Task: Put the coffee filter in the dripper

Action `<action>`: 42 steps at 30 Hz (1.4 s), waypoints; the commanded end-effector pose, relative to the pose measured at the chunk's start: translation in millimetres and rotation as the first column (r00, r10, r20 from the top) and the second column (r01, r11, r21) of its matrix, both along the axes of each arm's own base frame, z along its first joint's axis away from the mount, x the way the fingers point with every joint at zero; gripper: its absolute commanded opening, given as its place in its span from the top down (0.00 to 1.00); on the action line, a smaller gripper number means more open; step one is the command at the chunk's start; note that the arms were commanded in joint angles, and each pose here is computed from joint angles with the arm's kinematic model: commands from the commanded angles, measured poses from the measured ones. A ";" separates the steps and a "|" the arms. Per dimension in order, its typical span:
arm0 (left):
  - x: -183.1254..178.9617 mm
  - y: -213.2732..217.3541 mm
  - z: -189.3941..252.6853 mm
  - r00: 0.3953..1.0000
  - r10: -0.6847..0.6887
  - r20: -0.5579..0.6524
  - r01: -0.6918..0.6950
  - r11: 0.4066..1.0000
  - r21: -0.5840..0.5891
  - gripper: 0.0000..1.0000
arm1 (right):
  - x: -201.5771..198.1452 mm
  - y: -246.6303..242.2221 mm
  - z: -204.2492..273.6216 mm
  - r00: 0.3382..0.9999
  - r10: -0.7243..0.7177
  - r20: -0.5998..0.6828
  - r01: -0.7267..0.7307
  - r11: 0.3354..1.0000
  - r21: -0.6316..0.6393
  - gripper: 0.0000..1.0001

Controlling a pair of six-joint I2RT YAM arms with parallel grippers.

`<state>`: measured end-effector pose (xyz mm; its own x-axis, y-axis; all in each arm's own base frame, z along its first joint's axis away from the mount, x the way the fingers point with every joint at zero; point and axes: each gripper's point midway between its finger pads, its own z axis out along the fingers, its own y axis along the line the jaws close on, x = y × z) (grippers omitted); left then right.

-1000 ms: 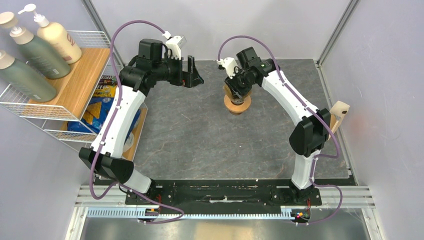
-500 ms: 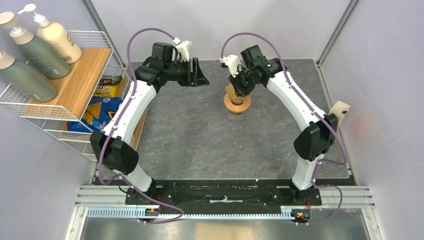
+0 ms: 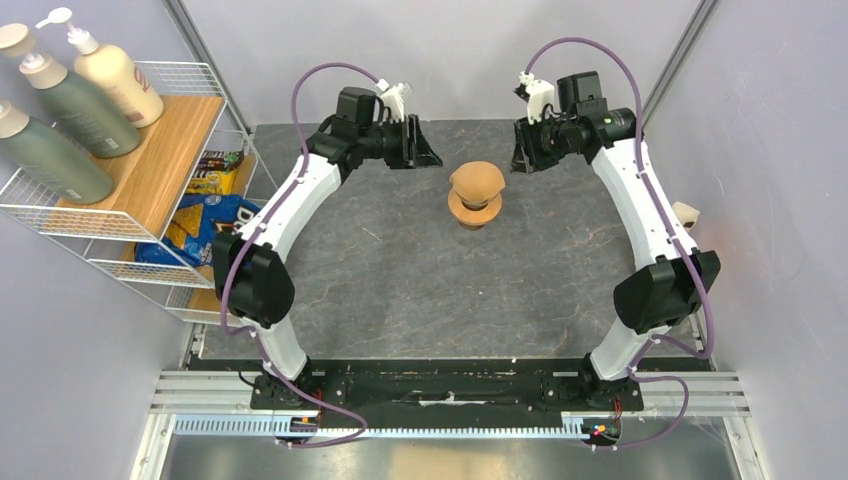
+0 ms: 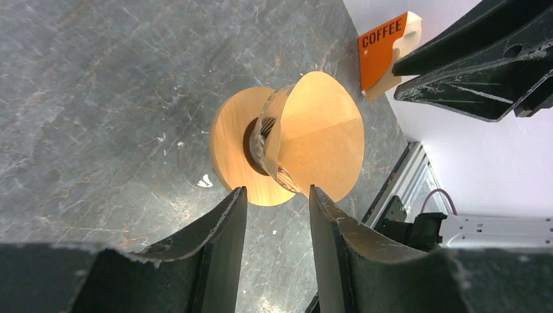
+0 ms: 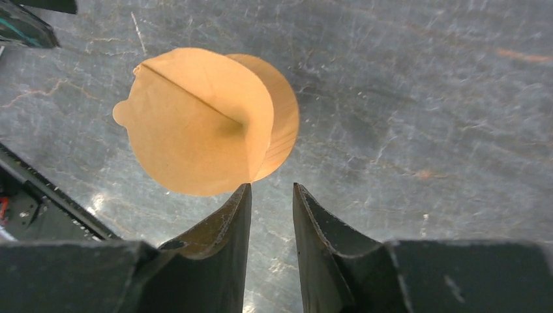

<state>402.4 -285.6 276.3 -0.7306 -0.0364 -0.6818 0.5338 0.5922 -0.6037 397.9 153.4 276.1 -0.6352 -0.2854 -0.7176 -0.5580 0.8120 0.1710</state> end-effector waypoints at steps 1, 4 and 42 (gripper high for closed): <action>3.5 -20.9 9.1 0.999 -0.031 0.035 0.032 0.999 -0.032 0.53 | -6.8 15.3 -3.6 0.999 0.015 -0.050 -0.010 0.996 0.092 0.63; 3.0 -28.6 4.9 0.999 -0.044 0.032 0.045 0.999 -0.028 0.54 | -4.5 17.5 -11.3 0.997 0.018 -0.075 -0.010 0.995 0.101 0.63; -8.0 -49.8 -37.6 0.995 -0.099 -0.032 0.100 0.995 0.029 0.70 | -4.9 17.4 -52.4 0.987 0.052 -0.153 -0.042 0.997 0.069 0.85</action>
<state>390.3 -329.9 225.9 -0.7882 0.0611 -0.6123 0.5314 0.5694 -0.6272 389.1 167.8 225.4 -0.7424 -0.2661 -0.6149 -0.5377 0.7842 0.3098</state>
